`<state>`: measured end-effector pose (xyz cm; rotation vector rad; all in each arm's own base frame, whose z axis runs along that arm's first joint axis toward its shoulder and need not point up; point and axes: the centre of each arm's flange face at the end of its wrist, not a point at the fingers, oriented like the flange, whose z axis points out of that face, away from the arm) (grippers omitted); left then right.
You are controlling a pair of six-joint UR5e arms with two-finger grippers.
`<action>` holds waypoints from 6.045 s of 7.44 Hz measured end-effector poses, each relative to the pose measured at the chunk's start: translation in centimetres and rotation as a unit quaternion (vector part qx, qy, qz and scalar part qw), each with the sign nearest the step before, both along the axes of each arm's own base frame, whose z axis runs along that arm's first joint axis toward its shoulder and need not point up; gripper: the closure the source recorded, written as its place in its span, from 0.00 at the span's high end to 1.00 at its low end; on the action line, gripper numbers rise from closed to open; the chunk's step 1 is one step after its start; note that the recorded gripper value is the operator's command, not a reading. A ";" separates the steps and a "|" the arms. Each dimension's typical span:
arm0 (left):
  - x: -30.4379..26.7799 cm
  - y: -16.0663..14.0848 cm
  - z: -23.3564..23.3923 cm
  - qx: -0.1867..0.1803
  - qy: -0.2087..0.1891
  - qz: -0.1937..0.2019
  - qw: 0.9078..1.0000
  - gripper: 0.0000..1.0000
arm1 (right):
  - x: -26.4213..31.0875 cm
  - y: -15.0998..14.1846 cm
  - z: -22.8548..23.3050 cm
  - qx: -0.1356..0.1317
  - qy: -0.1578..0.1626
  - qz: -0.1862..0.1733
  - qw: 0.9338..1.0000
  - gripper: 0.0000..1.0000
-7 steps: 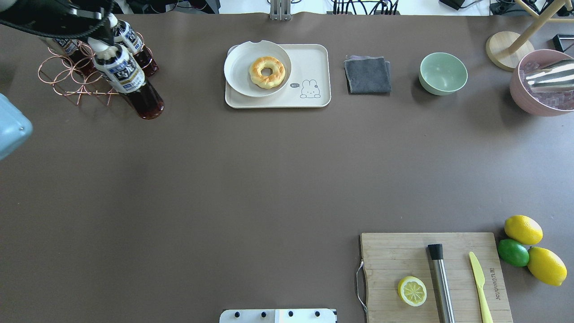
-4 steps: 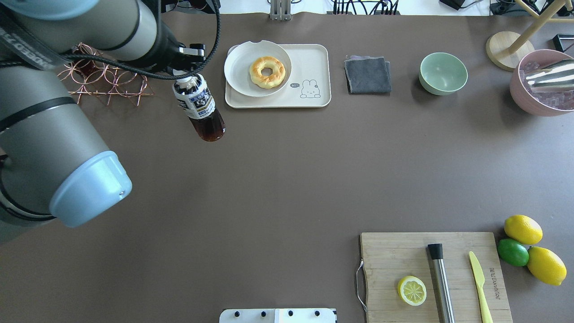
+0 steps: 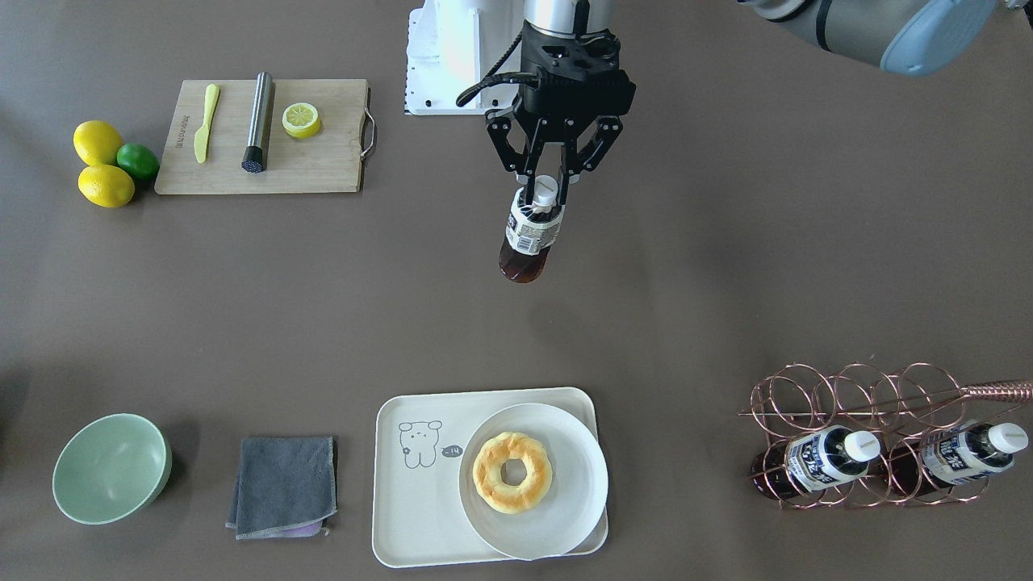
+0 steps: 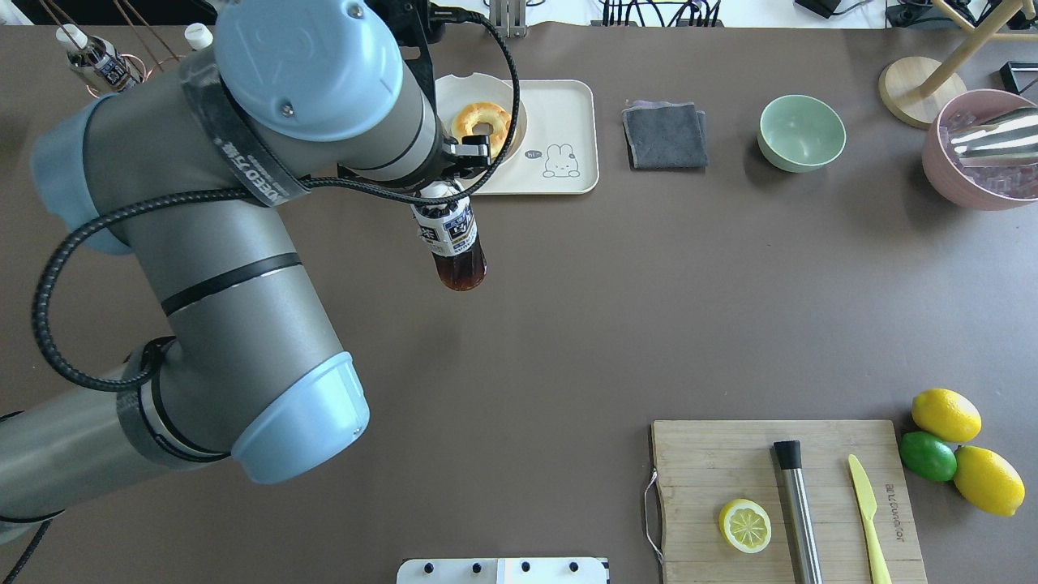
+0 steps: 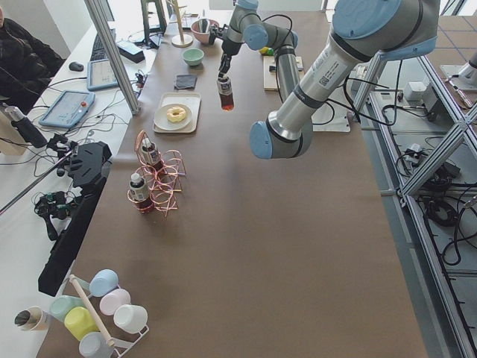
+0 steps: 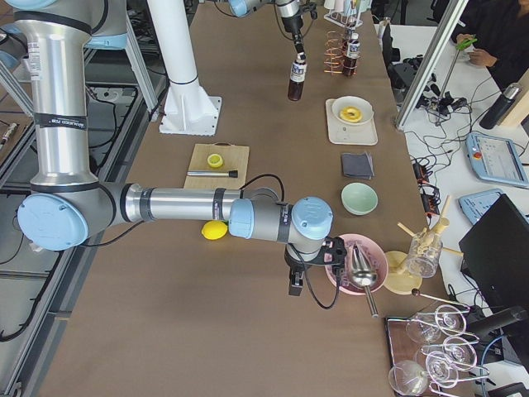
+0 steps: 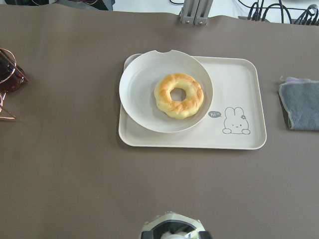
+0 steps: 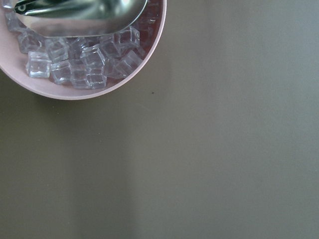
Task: Place tea on tray
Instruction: 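Carry the bottle toward the tray and set it down in front of it, then open the left gripper and withdraw it toward the rack while the right arm moves in, then lower the right gripper onto the tea bottle and grasp it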
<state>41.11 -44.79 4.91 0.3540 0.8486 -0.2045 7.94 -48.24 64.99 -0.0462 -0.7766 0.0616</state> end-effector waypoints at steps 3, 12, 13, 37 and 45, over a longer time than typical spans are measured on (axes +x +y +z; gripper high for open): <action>5.6 3.6 0.0 0.001 -0.007 -0.005 1.000 0.00 | -0.1 -0.1 -0.7 0.009 0.000 -0.003 1.000 1.00; 10.1 5.5 1.9 0.012 -0.016 -0.003 1.000 0.97 | -0.2 -0.1 -0.8 0.008 -0.002 -0.001 1.000 1.00; 10.3 5.5 2.0 0.015 -0.020 -0.007 1.000 0.97 | -0.2 -0.1 -0.8 0.007 -0.002 -0.001 1.000 1.00; -39.5 -7.7 50.0 -0.090 -0.106 0.050 0.989 0.97 | -48.7 4.3 -58.5 -0.007 -0.051 0.066 0.996 1.00; -43.3 -6.7 56.2 -0.101 -0.012 0.120 0.988 0.97 | -59.6 4.3 -58.9 0.015 -0.038 0.090 0.995 0.85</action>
